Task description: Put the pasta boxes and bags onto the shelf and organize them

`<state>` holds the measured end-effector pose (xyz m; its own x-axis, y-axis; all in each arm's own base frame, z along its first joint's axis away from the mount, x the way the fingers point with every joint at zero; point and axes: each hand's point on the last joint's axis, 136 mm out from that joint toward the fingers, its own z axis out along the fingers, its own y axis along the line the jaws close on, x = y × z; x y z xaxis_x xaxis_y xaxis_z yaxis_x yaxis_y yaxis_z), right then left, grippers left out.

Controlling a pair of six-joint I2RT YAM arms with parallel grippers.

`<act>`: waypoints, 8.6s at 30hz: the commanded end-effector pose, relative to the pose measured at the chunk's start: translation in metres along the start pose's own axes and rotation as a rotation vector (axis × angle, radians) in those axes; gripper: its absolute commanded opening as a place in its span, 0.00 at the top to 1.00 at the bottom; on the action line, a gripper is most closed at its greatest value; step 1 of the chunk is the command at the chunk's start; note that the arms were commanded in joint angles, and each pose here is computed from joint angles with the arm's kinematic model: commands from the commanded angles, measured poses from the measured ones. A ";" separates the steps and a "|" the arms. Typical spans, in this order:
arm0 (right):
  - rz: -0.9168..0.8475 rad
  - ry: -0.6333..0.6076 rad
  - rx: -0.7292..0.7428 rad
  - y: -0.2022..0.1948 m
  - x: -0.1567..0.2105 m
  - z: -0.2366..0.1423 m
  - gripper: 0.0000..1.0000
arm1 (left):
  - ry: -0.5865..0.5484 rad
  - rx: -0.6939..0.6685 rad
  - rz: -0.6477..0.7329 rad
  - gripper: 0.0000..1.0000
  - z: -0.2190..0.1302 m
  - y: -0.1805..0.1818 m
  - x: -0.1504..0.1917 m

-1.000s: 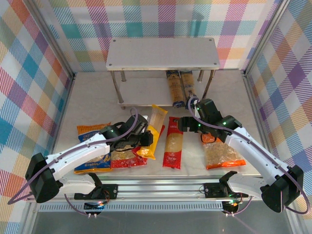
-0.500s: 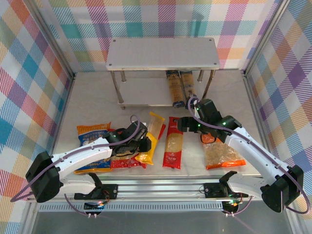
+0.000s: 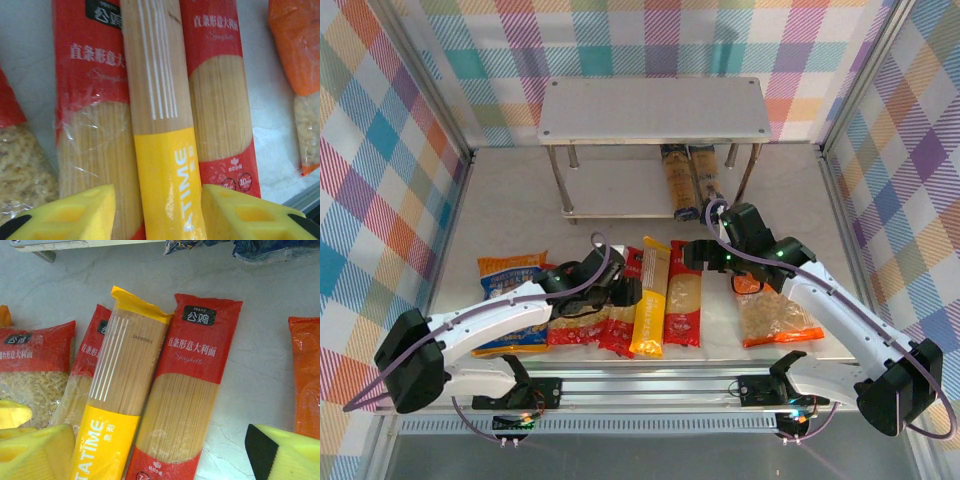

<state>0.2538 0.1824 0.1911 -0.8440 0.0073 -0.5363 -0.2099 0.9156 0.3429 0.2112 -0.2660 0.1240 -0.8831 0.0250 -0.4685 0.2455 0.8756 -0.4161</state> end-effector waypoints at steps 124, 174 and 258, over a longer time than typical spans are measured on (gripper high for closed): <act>0.020 -0.106 0.008 -0.005 -0.003 -0.041 0.07 | 0.306 -0.183 0.190 0.18 0.043 -0.026 0.096; 0.016 -0.122 -0.001 -0.006 -0.001 -0.047 0.04 | 0.376 -0.185 0.197 1.00 0.067 -0.027 0.119; -0.107 0.422 0.188 0.011 0.139 0.112 0.56 | 0.062 -0.029 0.095 0.97 -0.043 0.009 0.009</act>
<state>0.2127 0.2793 0.0635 -0.9354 -0.1788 -0.3050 -0.2676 0.9220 0.2800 0.1677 -0.2304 0.1078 -0.9315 0.1981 -0.3052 0.2885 0.9133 -0.2874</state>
